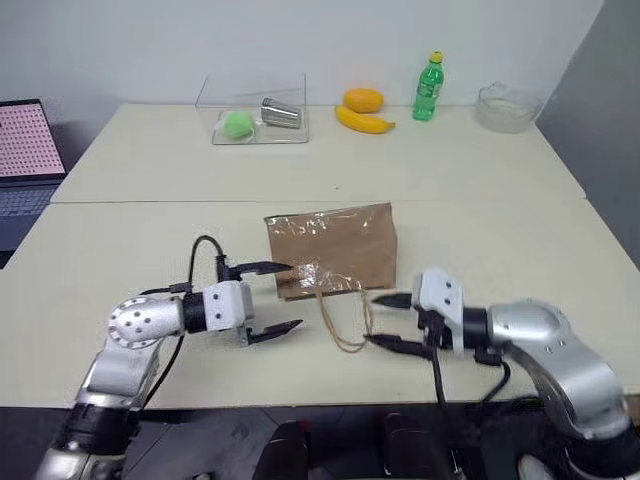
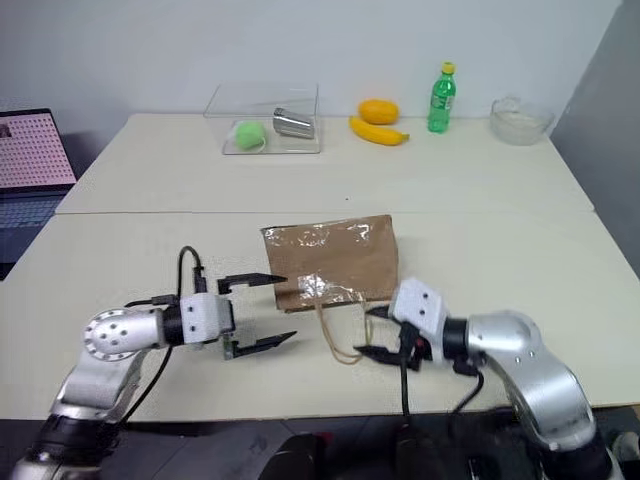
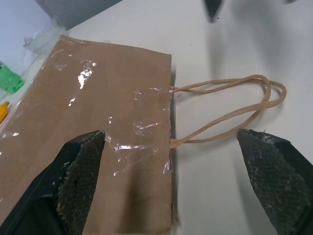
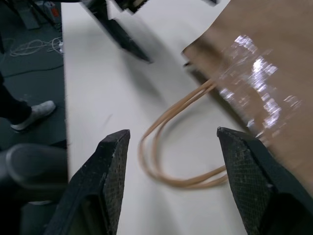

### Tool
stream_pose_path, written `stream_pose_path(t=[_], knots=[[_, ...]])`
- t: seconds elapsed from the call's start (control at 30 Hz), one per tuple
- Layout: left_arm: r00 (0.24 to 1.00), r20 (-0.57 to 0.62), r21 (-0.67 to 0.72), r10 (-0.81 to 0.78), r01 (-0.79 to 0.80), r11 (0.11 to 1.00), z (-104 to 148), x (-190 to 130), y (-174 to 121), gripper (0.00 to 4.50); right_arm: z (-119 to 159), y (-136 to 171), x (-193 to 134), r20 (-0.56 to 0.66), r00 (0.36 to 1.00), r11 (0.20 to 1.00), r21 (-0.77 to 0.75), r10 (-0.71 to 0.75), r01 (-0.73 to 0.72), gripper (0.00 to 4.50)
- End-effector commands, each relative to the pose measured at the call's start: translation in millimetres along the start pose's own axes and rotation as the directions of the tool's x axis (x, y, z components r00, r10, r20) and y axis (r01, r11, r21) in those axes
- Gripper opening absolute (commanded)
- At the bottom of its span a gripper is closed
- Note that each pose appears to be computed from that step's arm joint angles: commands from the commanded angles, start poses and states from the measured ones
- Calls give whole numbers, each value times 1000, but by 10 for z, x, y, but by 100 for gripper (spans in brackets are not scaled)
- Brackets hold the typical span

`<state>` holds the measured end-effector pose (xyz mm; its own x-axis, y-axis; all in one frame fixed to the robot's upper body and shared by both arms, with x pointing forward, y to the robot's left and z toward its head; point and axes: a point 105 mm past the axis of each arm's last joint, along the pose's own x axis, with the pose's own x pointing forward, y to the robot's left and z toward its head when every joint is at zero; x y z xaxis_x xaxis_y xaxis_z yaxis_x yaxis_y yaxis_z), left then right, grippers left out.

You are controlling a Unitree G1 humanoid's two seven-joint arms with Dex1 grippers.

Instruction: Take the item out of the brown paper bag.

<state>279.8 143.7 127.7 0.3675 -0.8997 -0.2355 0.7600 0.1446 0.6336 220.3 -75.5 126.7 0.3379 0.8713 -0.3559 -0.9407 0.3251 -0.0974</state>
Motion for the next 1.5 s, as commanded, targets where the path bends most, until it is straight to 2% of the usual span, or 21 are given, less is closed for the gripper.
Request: stream_pose_path(t=[0.03,0.27,0.5,0.67,1.0,1.13,1.2,1.5], knots=[[999,21,63,-25,24,998,1,86,23,450,99,67,-44,32,999,999,-18,-44,44,301],[996,29,106,-89,85,991,-99,295,-29,450,42,29,-92,17,992,992,7,-123,123,301],[997,37,102,-63,59,993,-191,467,-15,450,47,-5,-139,10,990,990,4,-142,142,301],[992,29,146,-119,114,983,-246,545,-119,450,46,-7,-164,-5,991,991,-4,-133,132,301],[977,95,138,-189,175,975,-145,719,-272,450,7,-2,-157,-27,992,993,-3,-120,120,301],[973,125,141,-196,178,974,-76,755,-276,360,-19,3,-153,-39,993,994,-5,-113,113,307],[973,141,129,-183,165,978,-26,772,-233,300,-34,4,-154,-46,992,994,-5,-113,113,307],[978,208,-85,-15,34,996,240,804,187,2,-116,121,-127,-75,994,997,7,-73,74,307]])
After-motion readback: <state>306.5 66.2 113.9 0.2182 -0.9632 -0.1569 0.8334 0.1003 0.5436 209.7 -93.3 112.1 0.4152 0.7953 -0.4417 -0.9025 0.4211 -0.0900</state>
